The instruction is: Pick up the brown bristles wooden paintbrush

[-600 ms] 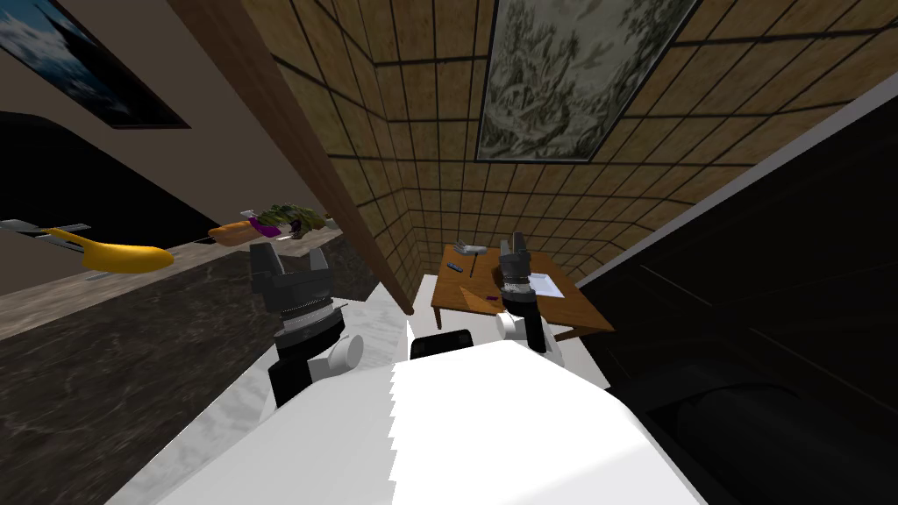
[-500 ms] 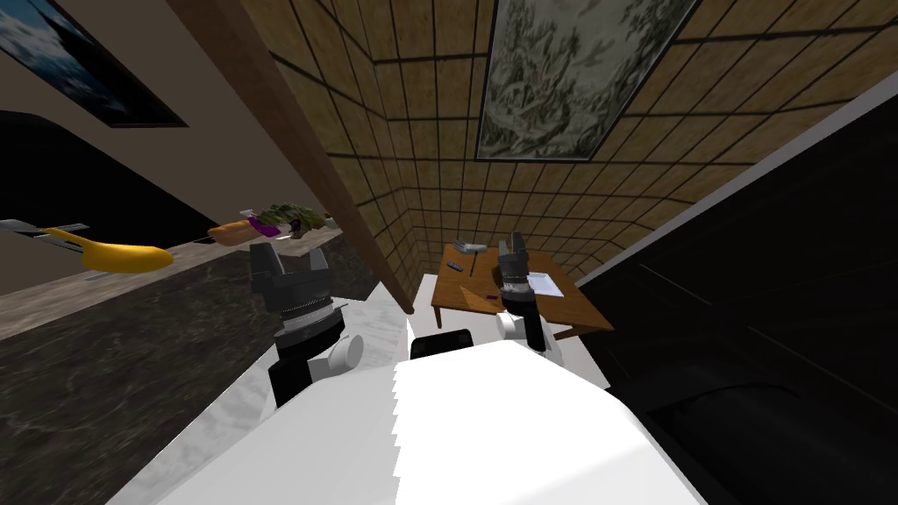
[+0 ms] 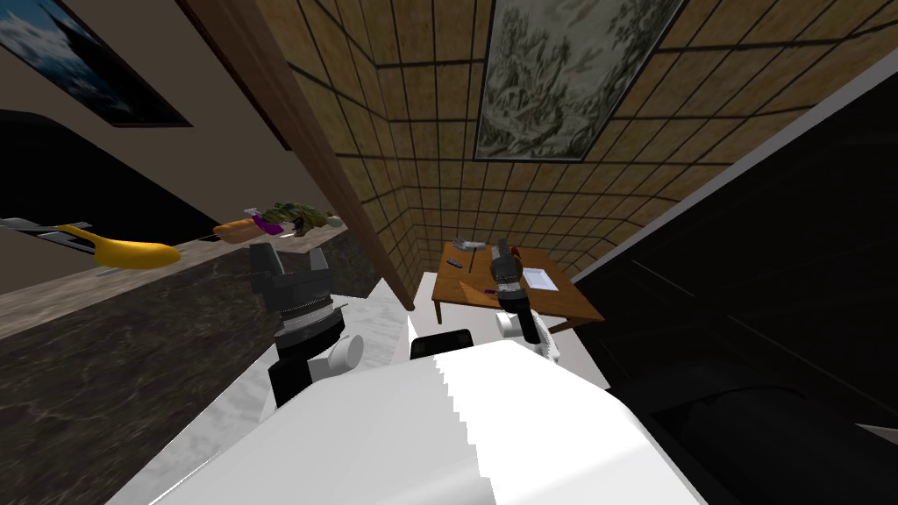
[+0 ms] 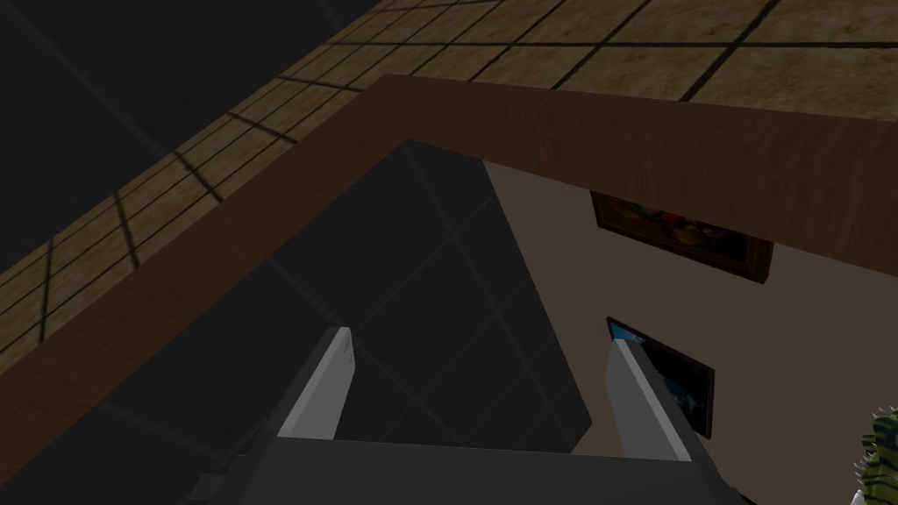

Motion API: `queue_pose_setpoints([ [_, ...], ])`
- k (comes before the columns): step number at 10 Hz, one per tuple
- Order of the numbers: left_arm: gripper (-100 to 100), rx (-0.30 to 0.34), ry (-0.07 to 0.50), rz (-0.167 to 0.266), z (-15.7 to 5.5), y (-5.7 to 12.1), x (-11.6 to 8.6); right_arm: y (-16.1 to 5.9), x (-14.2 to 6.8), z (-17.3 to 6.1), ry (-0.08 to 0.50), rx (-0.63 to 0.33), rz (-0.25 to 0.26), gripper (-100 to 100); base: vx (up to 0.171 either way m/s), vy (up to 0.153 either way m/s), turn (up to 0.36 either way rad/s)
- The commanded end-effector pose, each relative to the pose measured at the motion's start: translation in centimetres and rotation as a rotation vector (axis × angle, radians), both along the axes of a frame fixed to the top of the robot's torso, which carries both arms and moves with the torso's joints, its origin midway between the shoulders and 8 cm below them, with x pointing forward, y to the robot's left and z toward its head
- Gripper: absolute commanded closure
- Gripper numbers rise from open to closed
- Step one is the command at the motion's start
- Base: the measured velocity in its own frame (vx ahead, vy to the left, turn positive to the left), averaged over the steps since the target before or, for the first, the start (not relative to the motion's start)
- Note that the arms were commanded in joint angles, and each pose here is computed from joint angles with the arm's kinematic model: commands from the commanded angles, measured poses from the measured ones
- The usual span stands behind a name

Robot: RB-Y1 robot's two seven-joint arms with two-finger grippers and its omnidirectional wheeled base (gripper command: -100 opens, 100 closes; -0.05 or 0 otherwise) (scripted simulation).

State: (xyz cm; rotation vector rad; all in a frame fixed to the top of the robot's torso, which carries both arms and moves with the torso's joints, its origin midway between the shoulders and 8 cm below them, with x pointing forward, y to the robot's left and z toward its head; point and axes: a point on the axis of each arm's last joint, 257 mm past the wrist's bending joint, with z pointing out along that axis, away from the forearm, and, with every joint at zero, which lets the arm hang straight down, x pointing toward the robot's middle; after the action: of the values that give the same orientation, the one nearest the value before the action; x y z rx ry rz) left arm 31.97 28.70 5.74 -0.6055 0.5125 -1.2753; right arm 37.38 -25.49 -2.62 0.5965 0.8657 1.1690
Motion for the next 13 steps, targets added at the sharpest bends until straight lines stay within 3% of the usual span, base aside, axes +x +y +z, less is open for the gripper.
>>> queue_pose_setpoints([
  [1, 0, 0.000, 0.000, 0.000, 0.0, 0.0, 0.0, -0.1, 1.3, -1.9, 0.050, -0.038, 0.002, -100, -0.057, 0.010, -0.022],
  [6, 0, 0.000, 0.000, 0.000, 0.0, 0.0, 0.0, -0.6, 3.5, -6.9, 0.165, -0.089, -0.007, -100, -0.043, 0.003, -0.010],
  [9, 0, 0.000, 0.000, 0.000, 0.0, 0.0, 0.0, -1.2, 5.4, -11.6, 0.277, -0.144, -0.021, -100, -0.050, 0.003, -0.018],
  [13, 0, 0.000, 0.000, 0.000, 0.0, 0.0, 0.0, -2.0, 7.1, -16.1, 0.381, -0.201, -0.040, -100, -0.040, -0.003, -0.014],
])
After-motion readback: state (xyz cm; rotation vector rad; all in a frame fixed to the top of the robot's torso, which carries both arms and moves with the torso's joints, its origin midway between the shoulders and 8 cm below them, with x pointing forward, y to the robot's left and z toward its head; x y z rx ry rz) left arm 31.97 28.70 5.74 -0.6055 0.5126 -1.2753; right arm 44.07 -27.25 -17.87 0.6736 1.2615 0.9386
